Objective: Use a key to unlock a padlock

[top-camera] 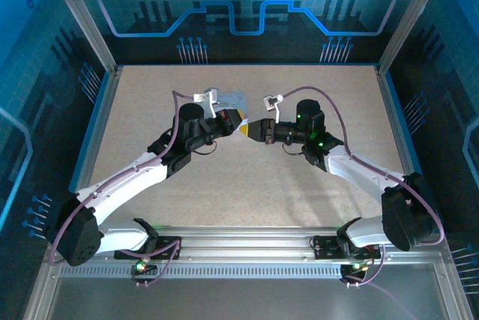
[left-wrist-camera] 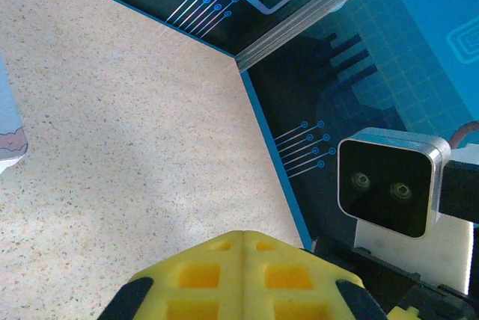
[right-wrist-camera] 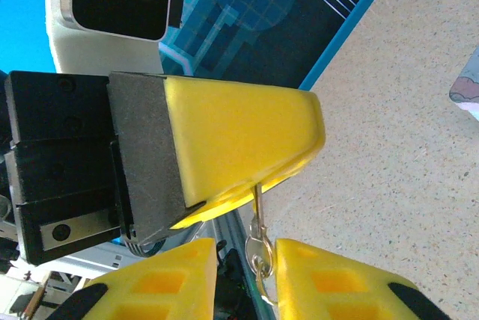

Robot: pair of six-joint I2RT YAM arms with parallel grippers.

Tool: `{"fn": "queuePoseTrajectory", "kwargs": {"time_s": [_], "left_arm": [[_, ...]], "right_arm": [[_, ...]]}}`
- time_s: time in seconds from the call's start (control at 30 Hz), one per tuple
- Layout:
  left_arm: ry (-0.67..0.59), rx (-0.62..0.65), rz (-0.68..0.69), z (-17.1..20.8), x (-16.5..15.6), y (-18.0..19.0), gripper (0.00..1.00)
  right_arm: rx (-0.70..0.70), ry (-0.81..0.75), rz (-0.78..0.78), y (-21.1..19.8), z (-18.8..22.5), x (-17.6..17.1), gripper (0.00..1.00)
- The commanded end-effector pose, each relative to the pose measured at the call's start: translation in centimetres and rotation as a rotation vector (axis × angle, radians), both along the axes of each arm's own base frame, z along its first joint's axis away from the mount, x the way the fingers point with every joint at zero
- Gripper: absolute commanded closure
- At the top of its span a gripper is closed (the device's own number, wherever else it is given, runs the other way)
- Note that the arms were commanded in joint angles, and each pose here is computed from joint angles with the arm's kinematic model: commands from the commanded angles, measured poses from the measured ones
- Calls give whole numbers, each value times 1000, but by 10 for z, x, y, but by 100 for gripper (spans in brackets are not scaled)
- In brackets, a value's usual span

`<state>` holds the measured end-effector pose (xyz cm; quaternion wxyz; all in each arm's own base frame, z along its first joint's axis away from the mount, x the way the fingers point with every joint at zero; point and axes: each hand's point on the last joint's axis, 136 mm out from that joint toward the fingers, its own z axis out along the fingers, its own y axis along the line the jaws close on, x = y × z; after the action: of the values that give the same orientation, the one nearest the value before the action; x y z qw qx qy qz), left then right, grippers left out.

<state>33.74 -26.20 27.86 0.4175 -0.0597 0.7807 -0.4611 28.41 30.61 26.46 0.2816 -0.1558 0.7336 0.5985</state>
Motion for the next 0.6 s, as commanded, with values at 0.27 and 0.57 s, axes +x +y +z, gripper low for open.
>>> {"fn": "queuePoseTrajectory", "kwargs": {"time_s": [0.27, 0.57], "left_arm": [[-30, -31, 27, 14, 4, 6, 100], [-31, -32, 24, 14, 4, 6, 100]], "right_arm": [[-1, -30, 24, 7, 8, -3, 83], [-8, -31, 14, 6, 7, -3, 93]]}}
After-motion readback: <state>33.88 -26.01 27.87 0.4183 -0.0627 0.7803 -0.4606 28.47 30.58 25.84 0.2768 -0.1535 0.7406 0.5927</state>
